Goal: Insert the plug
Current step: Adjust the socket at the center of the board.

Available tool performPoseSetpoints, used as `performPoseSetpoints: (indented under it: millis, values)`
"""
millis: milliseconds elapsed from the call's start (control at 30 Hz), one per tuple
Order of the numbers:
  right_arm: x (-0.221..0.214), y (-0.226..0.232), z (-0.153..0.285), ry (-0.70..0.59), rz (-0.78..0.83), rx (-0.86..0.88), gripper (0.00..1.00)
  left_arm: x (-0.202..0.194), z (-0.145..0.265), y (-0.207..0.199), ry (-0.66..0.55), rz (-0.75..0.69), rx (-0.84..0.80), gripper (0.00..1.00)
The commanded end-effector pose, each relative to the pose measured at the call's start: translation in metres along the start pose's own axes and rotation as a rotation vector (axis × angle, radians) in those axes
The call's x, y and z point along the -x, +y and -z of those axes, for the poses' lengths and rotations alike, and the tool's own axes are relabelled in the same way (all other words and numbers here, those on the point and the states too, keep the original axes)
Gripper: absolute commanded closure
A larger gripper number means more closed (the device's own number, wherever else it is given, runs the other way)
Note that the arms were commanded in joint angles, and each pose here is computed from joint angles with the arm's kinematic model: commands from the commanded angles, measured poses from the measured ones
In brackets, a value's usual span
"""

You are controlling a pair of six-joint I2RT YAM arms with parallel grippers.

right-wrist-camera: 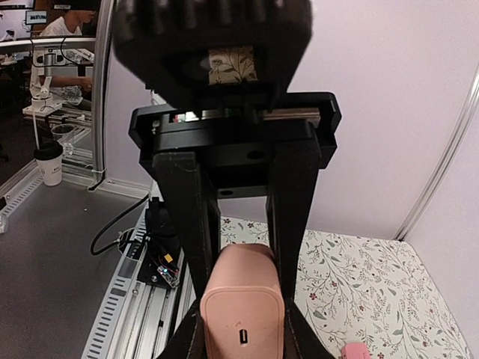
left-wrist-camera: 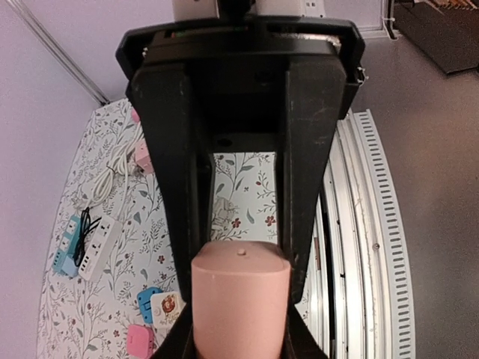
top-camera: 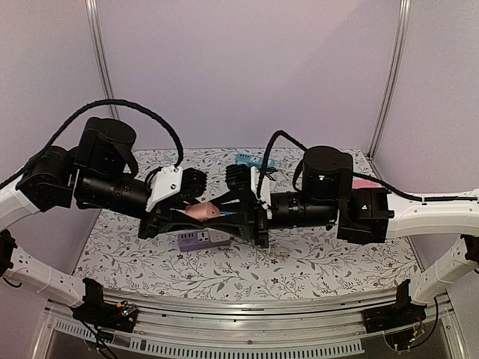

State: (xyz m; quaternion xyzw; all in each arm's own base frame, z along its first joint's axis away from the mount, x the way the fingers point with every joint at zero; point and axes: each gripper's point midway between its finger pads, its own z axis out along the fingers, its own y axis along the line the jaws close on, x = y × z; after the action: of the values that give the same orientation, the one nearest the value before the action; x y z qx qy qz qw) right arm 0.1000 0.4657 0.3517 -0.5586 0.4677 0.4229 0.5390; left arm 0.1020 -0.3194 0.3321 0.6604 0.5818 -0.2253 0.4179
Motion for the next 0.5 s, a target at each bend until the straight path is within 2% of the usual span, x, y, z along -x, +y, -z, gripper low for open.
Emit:
performPoseSetpoints:
  millis: [0, 33, 67, 100, 133, 167, 367, 400, 467]
  values:
    - [-0.011, -0.018, -0.002, 0.087, -0.091, -0.088, 1.0, 0.003, 0.001, 0.007, -0.006, -0.03, 0.036, 0.61]
    - [-0.013, -0.021, 0.0, 0.115, -0.098, -0.106, 1.0, -0.002, 0.001, 0.008, 0.009, -0.04, 0.039, 0.36]
    - [-0.015, -0.025, 0.001, 0.15, -0.102, -0.125, 1.0, -0.008, 0.001, 0.01, 0.024, -0.049, 0.05, 0.21]
    - [-0.019, -0.029, 0.002, 0.193, -0.101, -0.143, 1.0, -0.013, 0.002, 0.013, 0.038, -0.057, 0.064, 0.11]
    - [-0.021, -0.033, 0.004, 0.233, -0.098, -0.158, 1.0, -0.019, 0.003, 0.018, 0.053, -0.059, 0.081, 0.04]
    - [-0.026, -0.039, 0.005, 0.278, -0.094, -0.163, 1.0, -0.026, 0.006, 0.026, 0.064, -0.055, 0.109, 0.01]
    - [-0.042, -0.051, 0.008, 0.516, -0.108, -0.053, 1.0, -0.066, 0.034, 0.062, 0.108, 0.058, 0.251, 0.01]
    - [-0.055, -0.048, 0.007, 0.588, -0.085, -0.017, 1.0, -0.071, 0.039, 0.064, 0.108, 0.082, 0.268, 0.01]
    - [-0.056, -0.05, 0.002, 0.647, -0.028, 0.025, 1.0, -0.086, 0.046, 0.067, 0.11, 0.13, 0.294, 0.0]
